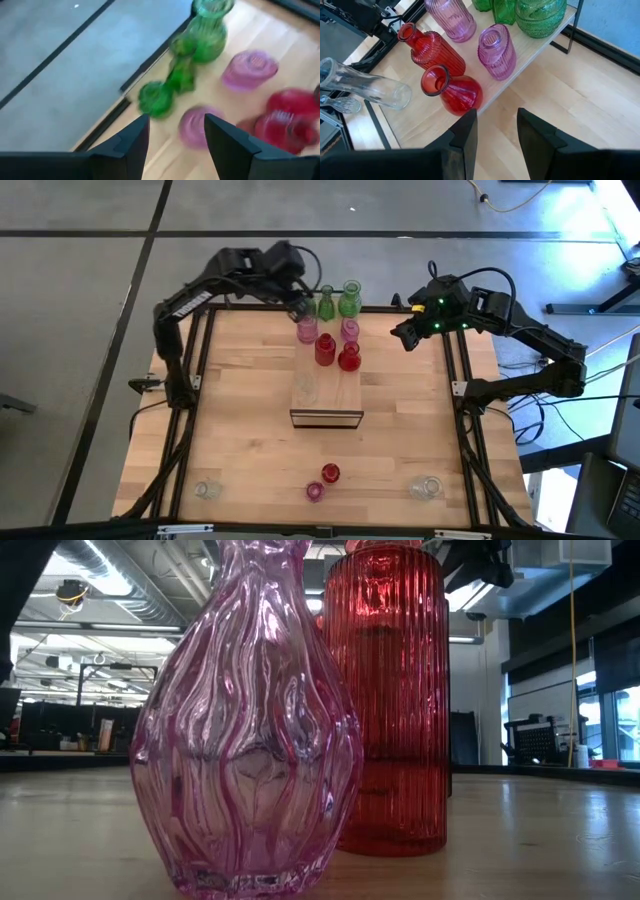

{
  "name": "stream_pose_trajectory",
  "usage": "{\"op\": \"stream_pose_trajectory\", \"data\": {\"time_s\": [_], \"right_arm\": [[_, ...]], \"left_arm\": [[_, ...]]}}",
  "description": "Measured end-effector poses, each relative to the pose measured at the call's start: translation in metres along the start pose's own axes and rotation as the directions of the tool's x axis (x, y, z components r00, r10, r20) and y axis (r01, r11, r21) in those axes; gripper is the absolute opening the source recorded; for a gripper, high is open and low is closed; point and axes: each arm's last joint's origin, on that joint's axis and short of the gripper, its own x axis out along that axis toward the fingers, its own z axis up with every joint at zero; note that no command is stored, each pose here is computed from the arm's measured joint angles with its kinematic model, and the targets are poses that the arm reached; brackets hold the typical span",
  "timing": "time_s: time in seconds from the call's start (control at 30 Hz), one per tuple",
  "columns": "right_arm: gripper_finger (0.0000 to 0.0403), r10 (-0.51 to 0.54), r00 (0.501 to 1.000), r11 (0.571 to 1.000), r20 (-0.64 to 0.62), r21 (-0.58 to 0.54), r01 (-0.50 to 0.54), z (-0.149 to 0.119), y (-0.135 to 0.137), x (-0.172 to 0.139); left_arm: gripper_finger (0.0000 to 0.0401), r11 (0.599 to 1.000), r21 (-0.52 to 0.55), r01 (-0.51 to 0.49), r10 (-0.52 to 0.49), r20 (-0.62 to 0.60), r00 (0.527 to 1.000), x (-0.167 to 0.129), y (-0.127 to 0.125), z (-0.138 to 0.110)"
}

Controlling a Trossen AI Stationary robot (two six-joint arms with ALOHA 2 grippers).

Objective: Sort vases onto shelf
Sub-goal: Put the top pink vase on the shelf aligned with the other pink vase

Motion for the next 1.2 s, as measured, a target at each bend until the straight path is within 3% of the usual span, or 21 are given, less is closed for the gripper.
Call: {"op": "stream_pose_trajectory", "data": {"time_s": [0.13,0.27,0.5,0.6,0.8,0.97,1.07,1.2], "right_arm": [[0.0122,0.0,1.0,1.0,0.001,0.013,0.0,0.0,0.0,0.0],[0.0122,0.0,1.0,1.0,0.001,0.013,0.0,0.0,0.0,0.0],[0.0122,0.0,1.0,1.0,0.001,0.011,0.0,0.0,0.0,0.0],[0.0122,-0.012,1.0,1.0,0.011,0.001,0.012,0.0,0.0,0.0],[0.0122,-0.011,1.0,1.0,0.021,-0.018,0.011,0.001,0.0,0.0],[0.0122,-0.001,1.0,1.0,0.02,-0.014,0.001,0.002,0.0,0.0],[0.0122,0.0,1.0,1.0,0.021,-0.01,0.0,0.002,0.001,0.0],[0.0122,0.01,0.999,1.0,0.041,-0.005,-0.009,0.004,0.001,0.0]], "left_arm": [[0.0166,1.0,0.031,-0.006,0.007,-0.047,0.999,-0.016,0.012,-0.011],[0.0125,0.998,0.055,-0.003,0.006,-0.039,0.999,-0.028,0.018,-0.023],[0.003,0.996,0.013,0.086,-0.087,0.113,0.99,-0.034,0.03,-0.066],[0.0005,0.987,0.017,0.162,-0.161,0.227,0.96,-0.021,0.03,-0.093],[0.0002,0.948,0.011,0.319,-0.295,0.407,0.864,0.026,0.026,-0.154],[0.0001,0.946,0.014,0.323,-0.291,0.475,0.831,0.059,0.028,-0.193],[0.0001,0.948,0.029,0.318,-0.3,0.424,0.854,0.079,0.029,-0.212],[0.0,0.941,0.032,0.338,-0.312,0.478,0.821,0.095,0.03,-0.219]]}}
